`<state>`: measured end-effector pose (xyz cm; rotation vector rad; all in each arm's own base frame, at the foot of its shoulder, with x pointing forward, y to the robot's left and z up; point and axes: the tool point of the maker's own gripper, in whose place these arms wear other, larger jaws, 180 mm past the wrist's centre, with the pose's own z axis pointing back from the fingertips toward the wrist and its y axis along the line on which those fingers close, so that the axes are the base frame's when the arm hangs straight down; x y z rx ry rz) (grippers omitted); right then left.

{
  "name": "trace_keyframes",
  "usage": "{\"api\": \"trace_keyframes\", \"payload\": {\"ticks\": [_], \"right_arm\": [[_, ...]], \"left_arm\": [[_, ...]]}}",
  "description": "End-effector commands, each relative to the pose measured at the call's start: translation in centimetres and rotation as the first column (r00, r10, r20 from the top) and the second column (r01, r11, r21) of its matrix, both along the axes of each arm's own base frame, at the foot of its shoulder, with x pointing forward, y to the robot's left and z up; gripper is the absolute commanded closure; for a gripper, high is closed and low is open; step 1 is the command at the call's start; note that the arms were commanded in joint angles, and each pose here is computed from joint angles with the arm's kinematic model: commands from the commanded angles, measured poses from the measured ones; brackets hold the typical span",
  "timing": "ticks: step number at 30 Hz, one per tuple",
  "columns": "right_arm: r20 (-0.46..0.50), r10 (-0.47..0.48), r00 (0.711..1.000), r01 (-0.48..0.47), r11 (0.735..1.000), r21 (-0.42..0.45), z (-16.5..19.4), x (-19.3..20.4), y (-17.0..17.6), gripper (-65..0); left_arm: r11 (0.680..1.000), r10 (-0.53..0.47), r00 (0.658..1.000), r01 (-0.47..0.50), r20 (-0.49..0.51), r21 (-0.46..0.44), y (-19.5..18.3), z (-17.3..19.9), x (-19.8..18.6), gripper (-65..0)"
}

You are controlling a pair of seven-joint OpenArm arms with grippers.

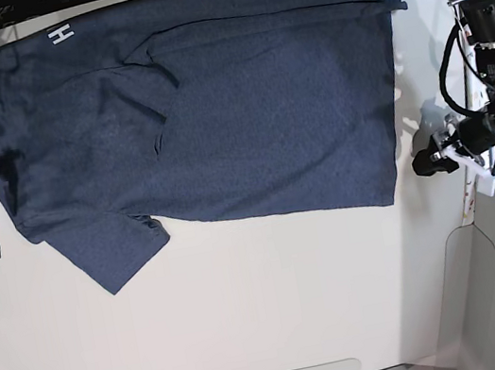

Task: Layout the t-shirt on the table in an organized manner, then fold the t-shirt properly
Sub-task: 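Release the edge and move both grippers to the shirt's opposite corners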

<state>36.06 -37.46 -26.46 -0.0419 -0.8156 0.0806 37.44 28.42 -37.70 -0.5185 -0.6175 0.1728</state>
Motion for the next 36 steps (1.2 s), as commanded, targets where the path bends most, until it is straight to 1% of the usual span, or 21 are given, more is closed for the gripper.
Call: {"api": "trace_keyframes", "payload": {"ticks": [1,3,5,7,12,15,19,22,26,28,31,32,33,35,36], "right_arm": [[0.064,-0.01,0.998,0.012,1.0,-0.02,2.4,1.2,-1.0,-45.1],[0.054,-0.022,0.998,0.021,1.0,0.02,1.8,1.8,-0.9,-45.1],[0.044,-0.031,0.999,0.028,0.998,0.053,1.3,2.4,-0.7,-45.1],[0.034,-0.036,0.999,0.033,0.996,0.078,0.7,2.9,-0.4,-45.1],[0.065,-0.038,0.997,0.03,0.992,0.122,0.0,3.7,0.3,-45.1],[0.063,-0.035,0.997,0.027,0.991,0.133,-0.4,3.9,0.7,-45.1],[0.062,-0.029,0.998,0.02,0.989,0.145,-0.7,4.0,1.3,-45.1],[0.061,-0.028,0.998,0.019,0.989,0.146,-0.8,4.0,1.3,-45.1],[0.061,-0.028,0.998,0.019,0.989,0.148,-0.8,4.0,1.4,-45.1],[0.061,-0.027,0.998,0.018,0.989,0.149,-0.8,4.0,1.5,-45.1],[0.054,-0.028,0.998,0.019,0.987,0.16,-1.2,4.0,1.6,-45.1],[0.046,-0.027,0.999,0.019,0.984,0.175,-1.7,4.1,1.9,-45.1],[0.048,-0.028,0.998,0.019,0.982,0.188,-1.9,4.3,2.1,-45.1],[0.073,-0.038,0.997,0.021,0.976,0.218,-1.8,5.1,2.1,-45.1],[0.075,-0.046,0.996,0.026,0.97,0.241,-2.2,5.4,2.1,-45.1]], "left_arm": [[0.999,0.023,0.998,-0.025,0.057,0.026,1.1,1.2,1.4,-26.5],[0.997,0.047,0.997,-0.052,0.069,0.059,1.6,0.1,1.7,-26.5],[0.995,0.059,0.997,-0.063,0.053,0.08,1.9,-1.1,1.6,-26.5],[0.995,0.062,0.998,-0.063,0.02,0.078,1.6,-2.4,1.2,-26.5],[0.999,0.032,0.999,-0.032,-0.005,0.019,-1.9,-3.8,1.3,-26.5],[1.0,0.013,1.0,-0.013,-0.012,-0.018,-4.1,-4.4,1.4,-26.5],[0.998,-0.035,0.998,0.032,-0.054,-0.06,-6.9,-5.3,0.8,-26.5],[0.995,-0.05,0.997,0.046,-0.05,-0.084,-8.3,-5.2,1.1,-26.5],[0.995,-0.055,0.998,0.052,-0.026,-0.089,-8.8,-4.3,2.2,-26.2],[0.995,-0.055,0.998,0.052,-0.024,-0.089,-8.8,-4.3,2.3,-21.1],[0.995,-0.052,0.998,0.05,-0.022,-0.086,-8.6,-4.2,2.3,-2.7],[0.995,-0.052,0.998,0.05,-0.022,-0.086,-8.6,-4.2,2.3,0.0],[0.995,-0.053,0.998,0.051,-0.024,-0.086,-8.6,-4.3,2.3,0.0],[0.995,-0.051,0.998,0.049,-0.023,-0.086,-8.6,-4.3,2.3,-2.1],[0.995,-0.049,0.999,0.047,-0.022,-0.086,-8.6,-4.3,2.3,-1.6]]}}
